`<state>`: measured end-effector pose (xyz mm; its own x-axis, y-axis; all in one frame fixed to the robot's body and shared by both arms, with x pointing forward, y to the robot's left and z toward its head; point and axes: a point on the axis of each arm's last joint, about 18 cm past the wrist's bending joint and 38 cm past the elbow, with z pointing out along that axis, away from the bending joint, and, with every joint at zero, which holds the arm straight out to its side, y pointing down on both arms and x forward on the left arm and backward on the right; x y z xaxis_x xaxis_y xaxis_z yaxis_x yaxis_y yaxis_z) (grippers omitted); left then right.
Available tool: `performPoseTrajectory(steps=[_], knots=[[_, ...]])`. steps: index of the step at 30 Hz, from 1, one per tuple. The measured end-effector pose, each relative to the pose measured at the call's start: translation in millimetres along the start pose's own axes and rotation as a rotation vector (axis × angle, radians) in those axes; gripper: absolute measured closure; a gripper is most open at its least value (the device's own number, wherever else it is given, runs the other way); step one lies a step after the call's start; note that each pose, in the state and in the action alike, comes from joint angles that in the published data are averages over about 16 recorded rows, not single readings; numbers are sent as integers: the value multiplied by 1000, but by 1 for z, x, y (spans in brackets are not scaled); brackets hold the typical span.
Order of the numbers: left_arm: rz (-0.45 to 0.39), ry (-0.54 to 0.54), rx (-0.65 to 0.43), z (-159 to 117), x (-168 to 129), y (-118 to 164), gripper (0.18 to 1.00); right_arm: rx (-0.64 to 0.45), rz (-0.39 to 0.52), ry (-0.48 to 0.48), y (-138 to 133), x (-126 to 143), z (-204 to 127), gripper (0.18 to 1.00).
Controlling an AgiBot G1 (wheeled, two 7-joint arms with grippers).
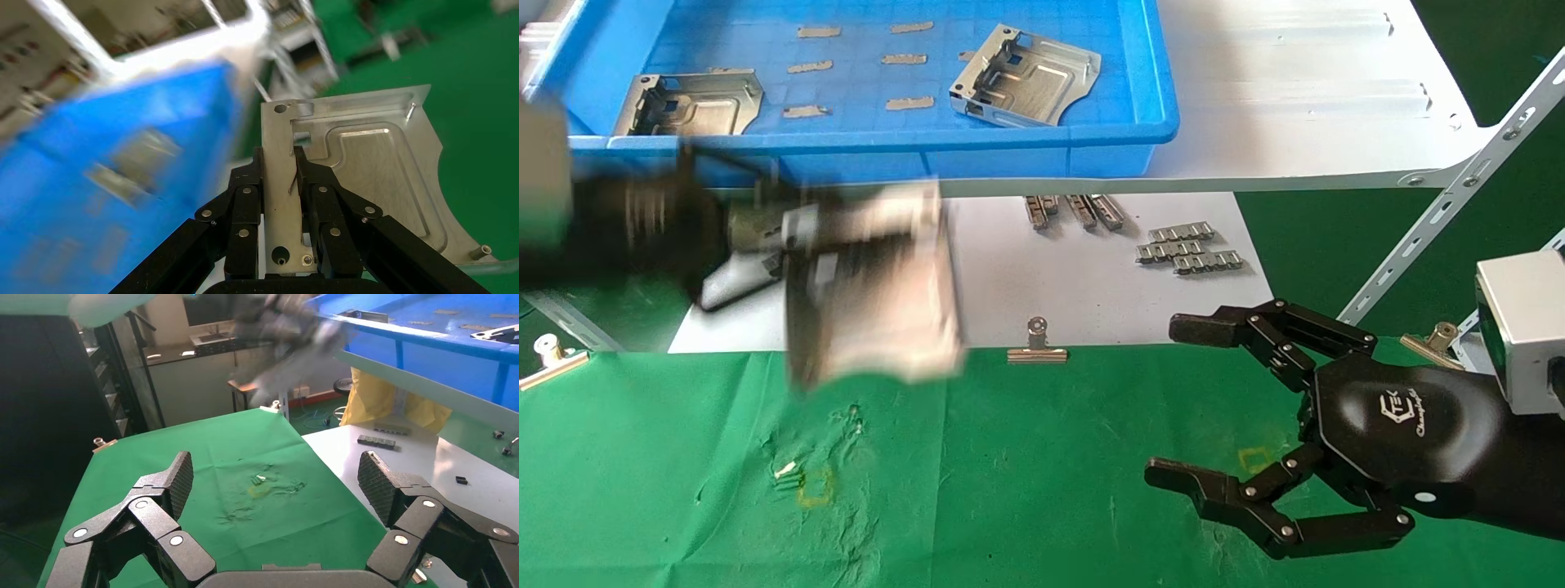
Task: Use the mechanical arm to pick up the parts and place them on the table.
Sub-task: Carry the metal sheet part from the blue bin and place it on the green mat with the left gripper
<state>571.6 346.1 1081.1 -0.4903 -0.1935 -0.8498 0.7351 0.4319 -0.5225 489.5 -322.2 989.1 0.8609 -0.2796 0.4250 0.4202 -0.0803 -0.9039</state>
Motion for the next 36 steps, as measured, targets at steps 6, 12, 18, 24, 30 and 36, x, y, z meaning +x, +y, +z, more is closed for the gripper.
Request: performPoseTrajectory(steps=[6,12,18,24,30,36], knots=[[38,107,-139,-7,47,52,913,0,0,0,0,0,0,178],[80,190,-274,-12,74,100,914,0,0,0,0,0,0,178],[108,238,-339,-14,87,124,915,0,0,0,0,0,0,178],[112,239,-358,-13,89,134,916,0,0,0,0,0,0,178],[111,235,-352,-11,90,138,907,0,0,0,0,0,0,178],[92,217,-336,-10,90,137,872,0,0,0,0,0,0,178]])
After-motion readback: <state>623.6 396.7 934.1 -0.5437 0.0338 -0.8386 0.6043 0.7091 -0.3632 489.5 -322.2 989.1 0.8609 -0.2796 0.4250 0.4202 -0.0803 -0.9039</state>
